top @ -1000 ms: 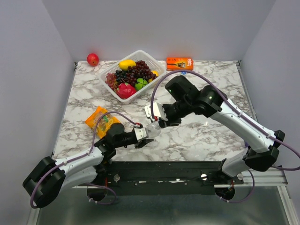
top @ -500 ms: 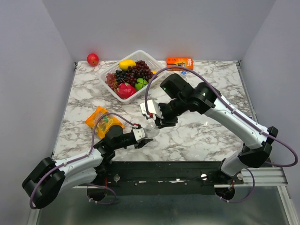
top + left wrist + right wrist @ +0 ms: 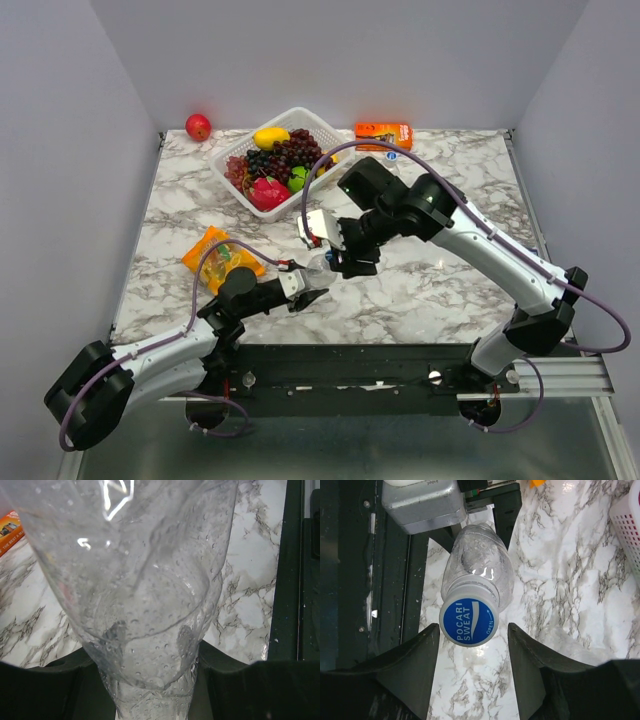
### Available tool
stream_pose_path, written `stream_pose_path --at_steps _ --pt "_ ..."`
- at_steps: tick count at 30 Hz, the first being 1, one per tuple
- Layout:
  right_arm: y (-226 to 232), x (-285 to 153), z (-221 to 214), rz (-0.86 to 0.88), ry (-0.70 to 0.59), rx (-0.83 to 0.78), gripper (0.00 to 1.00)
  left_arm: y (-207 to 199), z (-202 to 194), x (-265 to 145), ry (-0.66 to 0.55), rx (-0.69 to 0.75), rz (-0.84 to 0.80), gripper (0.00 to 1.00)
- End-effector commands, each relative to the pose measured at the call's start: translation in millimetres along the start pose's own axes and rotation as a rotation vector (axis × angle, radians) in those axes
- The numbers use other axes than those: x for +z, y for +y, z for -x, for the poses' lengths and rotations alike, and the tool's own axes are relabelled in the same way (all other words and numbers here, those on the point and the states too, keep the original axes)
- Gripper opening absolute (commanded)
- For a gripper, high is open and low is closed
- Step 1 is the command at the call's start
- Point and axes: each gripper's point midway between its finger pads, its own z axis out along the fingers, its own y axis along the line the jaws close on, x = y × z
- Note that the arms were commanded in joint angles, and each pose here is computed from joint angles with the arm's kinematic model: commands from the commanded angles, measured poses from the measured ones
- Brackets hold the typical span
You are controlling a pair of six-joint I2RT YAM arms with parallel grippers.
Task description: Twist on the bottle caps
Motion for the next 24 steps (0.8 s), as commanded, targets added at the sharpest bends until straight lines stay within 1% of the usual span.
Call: stream_pose_path --at_steps 1,2,4,7,8,10,11,12,13,14,18,21,22,24 --pt "2.7 -16.5 -7.5 -0.047 0.04 0.021 0.64 4.3 18.2 1.8 -0.046 0.005 0.008 0.0" --pt "1.9 -17.3 -15.8 -0.067 0.07 0.032 0.64 3.5 17.3 1.7 -0.043 0.01 0.003 0.0" --pt "-4.1 -22.3 -19.9 -0.122 0.079 0.042 0.65 1.7 16.0 1.3 -0.039 0.015 -0.007 0.0" --pt "-15.1 -34.4 -17.7 -0.191 0.076 0.045 0.71 -0.8 13.6 1.4 -0.032 0.016 -0.022 0.0" --pt "-19.9 -33.6 -17.4 -0.205 0.086 0.051 0.75 -1.0 13.9 1.9 -0.032 0.017 -0.025 0.0" --pt "-31.1 -42.1 -3.7 -0.247 0.057 0.056 0.85 -3.6 11.7 1.8 -0.026 0.015 -0.039 0.0" --pt "-33.5 -44.5 3.4 -0.251 0.037 0.055 0.93 -4.2 11.2 2.2 -0.023 0.011 -0.043 0.0" --pt "-35.6 -40.6 9.6 -0.235 0.022 0.056 0.96 -5.0 10.3 2.1 -0.018 0.007 -0.047 0.0" --pt "-35.2 -48.7 22.7 -0.234 -0.021 0.04 0.99 -5.5 9.9 2.4 -0.014 -0.001 -0.05 0.0" --pt "-29.1 -46.9 31.8 -0.187 -0.06 0.028 0.99 -5.6 9.0 2.6 -0.009 -0.004 -0.052 0.0" --pt "-20.9 -41.0 43.0 -0.117 -0.104 0.022 1.0 -6.5 8.0 2.6 -0.002 -0.011 -0.059 0.0" --pt "-0.7 -30.2 38.5 0.005 -0.087 -0.021 1.0 -6.5 6.9 3.0 0.003 -0.019 -0.061 0.0" --pt "10.5 -25.6 33.0 0.06 -0.058 -0.053 0.99 -5.2 7.3 3.1 0.003 -0.023 -0.055 0.0" --pt "17.9 -21.9 29.8 0.095 -0.04 -0.06 1.0 -5.0 6.7 3.2 0.005 -0.033 -0.052 0.0"
